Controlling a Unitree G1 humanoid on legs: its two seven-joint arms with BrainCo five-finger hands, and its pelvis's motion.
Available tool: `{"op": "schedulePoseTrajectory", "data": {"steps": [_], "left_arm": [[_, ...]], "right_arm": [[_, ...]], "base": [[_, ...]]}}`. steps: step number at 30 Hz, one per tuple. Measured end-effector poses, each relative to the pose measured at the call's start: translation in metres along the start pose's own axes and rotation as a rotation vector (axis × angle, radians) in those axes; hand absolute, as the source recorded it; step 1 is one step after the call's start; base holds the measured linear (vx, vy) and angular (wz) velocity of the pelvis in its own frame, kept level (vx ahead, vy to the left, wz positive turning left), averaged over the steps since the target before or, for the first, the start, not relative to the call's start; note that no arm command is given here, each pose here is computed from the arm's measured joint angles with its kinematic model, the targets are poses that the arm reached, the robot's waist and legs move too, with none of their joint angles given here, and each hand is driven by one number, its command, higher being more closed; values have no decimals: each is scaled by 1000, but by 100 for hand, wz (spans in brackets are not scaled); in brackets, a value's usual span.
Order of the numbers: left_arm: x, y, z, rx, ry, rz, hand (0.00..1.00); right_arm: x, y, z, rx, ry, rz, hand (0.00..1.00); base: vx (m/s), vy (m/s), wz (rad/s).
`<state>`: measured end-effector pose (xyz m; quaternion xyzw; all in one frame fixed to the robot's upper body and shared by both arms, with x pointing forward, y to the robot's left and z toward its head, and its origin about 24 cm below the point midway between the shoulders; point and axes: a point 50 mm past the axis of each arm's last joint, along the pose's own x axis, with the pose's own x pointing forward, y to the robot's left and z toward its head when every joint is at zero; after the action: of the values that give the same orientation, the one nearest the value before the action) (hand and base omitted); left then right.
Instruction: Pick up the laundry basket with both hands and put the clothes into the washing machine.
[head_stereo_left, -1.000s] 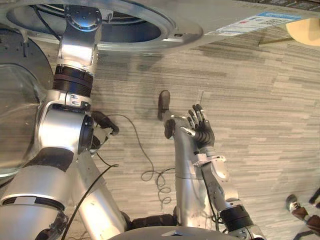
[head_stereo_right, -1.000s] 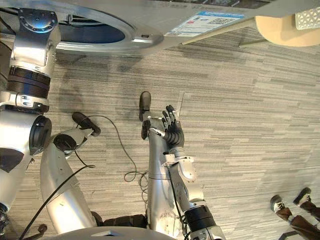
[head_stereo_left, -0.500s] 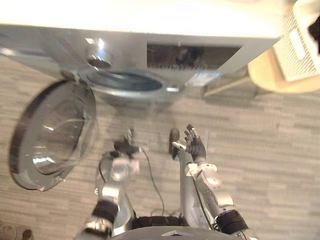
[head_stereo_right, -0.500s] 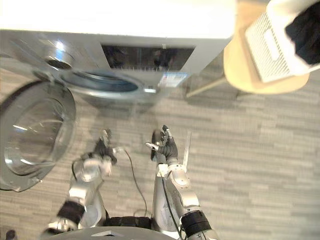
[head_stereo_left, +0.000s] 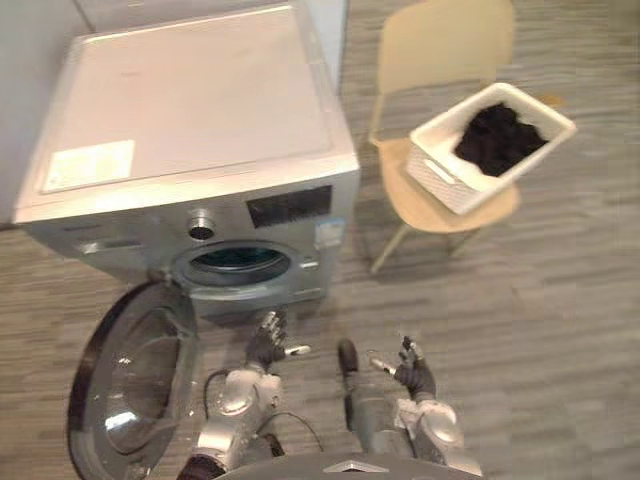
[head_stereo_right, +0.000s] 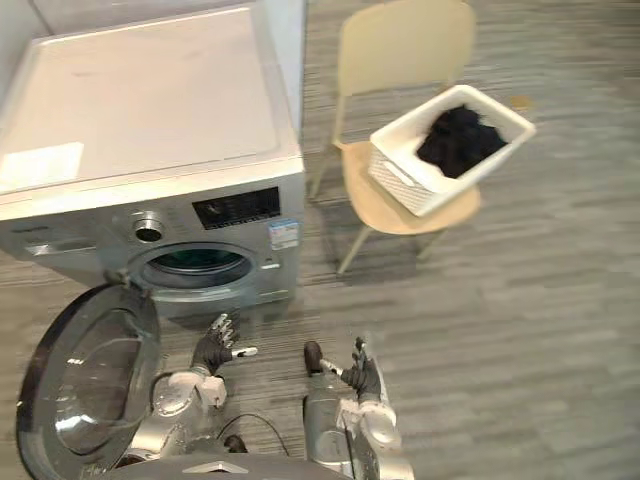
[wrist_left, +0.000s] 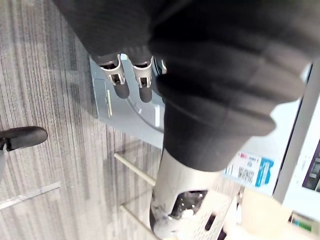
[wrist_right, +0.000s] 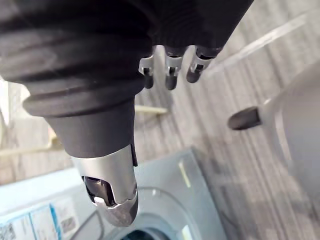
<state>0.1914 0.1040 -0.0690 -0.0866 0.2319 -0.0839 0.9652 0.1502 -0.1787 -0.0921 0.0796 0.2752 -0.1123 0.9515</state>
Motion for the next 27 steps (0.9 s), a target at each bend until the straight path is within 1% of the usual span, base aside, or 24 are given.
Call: {"op": "schedulePoseTrajectory", "data": {"steps": [1, 5, 9, 13, 16, 18, 21, 23, 25, 27], "left_arm": [[-3, 2, -3, 14, 9, 9, 0], [-6, 12, -4, 25, 7, 55, 0], [-6, 9, -6, 45, 20, 43, 0], [-4, -4, -6, 8, 19, 20, 0], [3, -15, 1, 23, -3, -21, 0], [1, -10, -4, 24, 20, 10, 0], [-6, -8, -14, -24, 59, 37, 0], [-12, -7, -21, -36, 84, 40, 0], [-13, -15, -23, -38, 92, 14, 0], [-15, -16, -25, -47, 94, 15, 0]], "right_arm": [[-5, -6, -5, 4, 14, -22, 0], [-5, -6, 1, 9, -14, -21, 0], [-6, 2, -2, 41, -10, -26, 0], [4, 0, 14, 39, -61, -37, 0], [8, -8, 25, 28, -104, -105, 0], [7, -11, 34, 32, -140, -136, 0], [7, -19, 46, 51, -191, -197, 0], [4, -31, 55, 70, -233, -260, 0], [-1, -50, 77, 110, -334, -375, 0], [-2, -55, 86, 117, -371, -405, 0]], "base": [[-121, 88, -81], [-55, 43, -93], [52, -111, -37], [22, -121, -48], [-76, -108, -23], [-45, -128, -13], [106, -244, -9], [143, -262, -37], [239, -106, -34], [293, -78, -36]]}}
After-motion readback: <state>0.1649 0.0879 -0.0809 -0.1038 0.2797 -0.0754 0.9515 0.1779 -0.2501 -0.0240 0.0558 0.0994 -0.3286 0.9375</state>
